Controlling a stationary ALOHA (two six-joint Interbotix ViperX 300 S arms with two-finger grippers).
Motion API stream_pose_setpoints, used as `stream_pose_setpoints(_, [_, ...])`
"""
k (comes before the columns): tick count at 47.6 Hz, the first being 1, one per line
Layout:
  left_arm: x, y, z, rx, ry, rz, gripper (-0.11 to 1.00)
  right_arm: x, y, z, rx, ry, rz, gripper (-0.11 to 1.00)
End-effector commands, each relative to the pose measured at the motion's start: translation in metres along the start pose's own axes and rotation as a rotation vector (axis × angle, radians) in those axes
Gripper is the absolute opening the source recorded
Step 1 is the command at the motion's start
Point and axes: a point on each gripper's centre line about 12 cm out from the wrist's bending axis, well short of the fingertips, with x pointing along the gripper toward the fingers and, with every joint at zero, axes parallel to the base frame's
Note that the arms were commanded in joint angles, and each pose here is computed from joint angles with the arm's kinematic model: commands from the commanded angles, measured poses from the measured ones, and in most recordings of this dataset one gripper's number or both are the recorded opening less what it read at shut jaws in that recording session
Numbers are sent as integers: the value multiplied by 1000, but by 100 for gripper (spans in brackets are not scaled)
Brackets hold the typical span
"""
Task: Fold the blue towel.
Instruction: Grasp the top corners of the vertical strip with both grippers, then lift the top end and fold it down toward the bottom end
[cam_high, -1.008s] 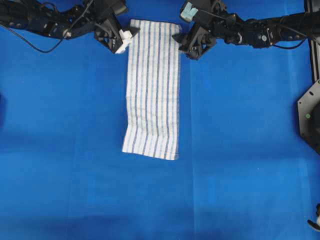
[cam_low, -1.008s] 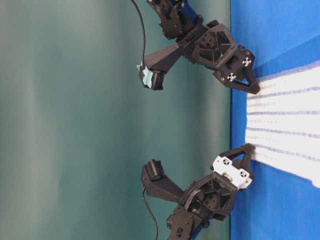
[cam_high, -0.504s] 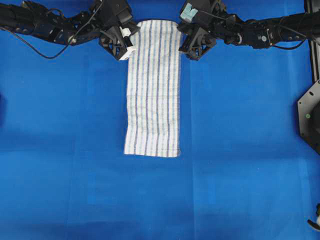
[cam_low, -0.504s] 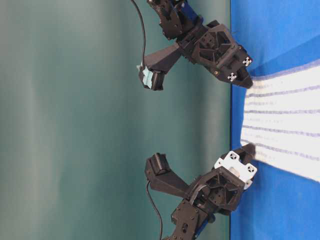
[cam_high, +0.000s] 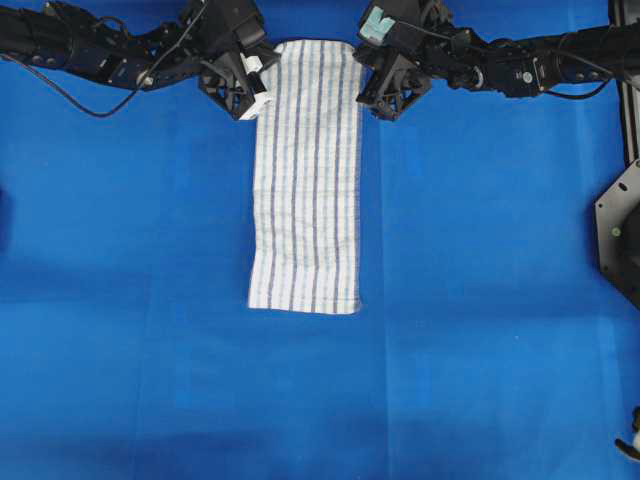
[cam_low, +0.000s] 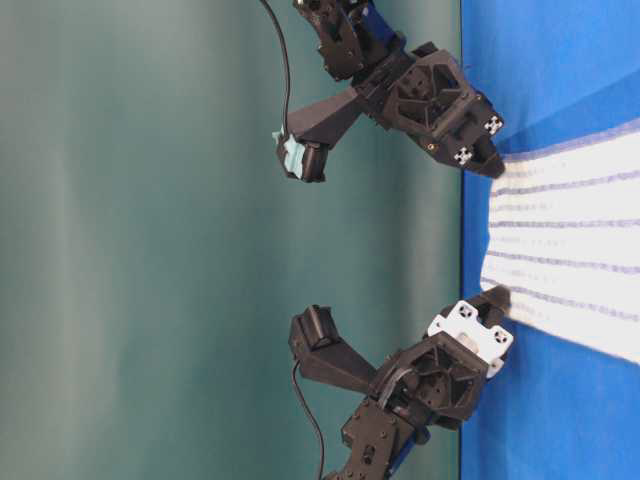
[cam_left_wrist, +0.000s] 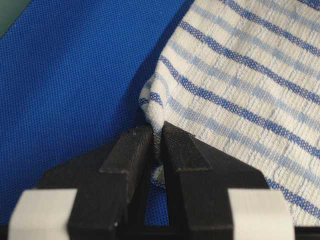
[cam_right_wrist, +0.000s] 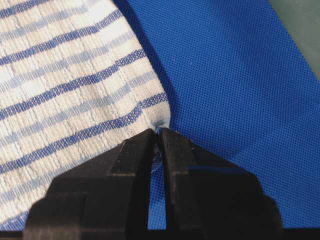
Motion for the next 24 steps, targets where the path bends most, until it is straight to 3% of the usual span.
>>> stream_pose_setpoints(1, [-6,7,21,-7,-60,15,4,-3,1,19,4,-55,1,9])
stream_pose_setpoints(13, [-19,16,40,-19,-102,29,4,-8,-4,39,15,-104,-5,9])
stream_pose_setpoints(24, [-24,21,43,-24,-106,35,4,-12,-8,44,22,-114,-9,9])
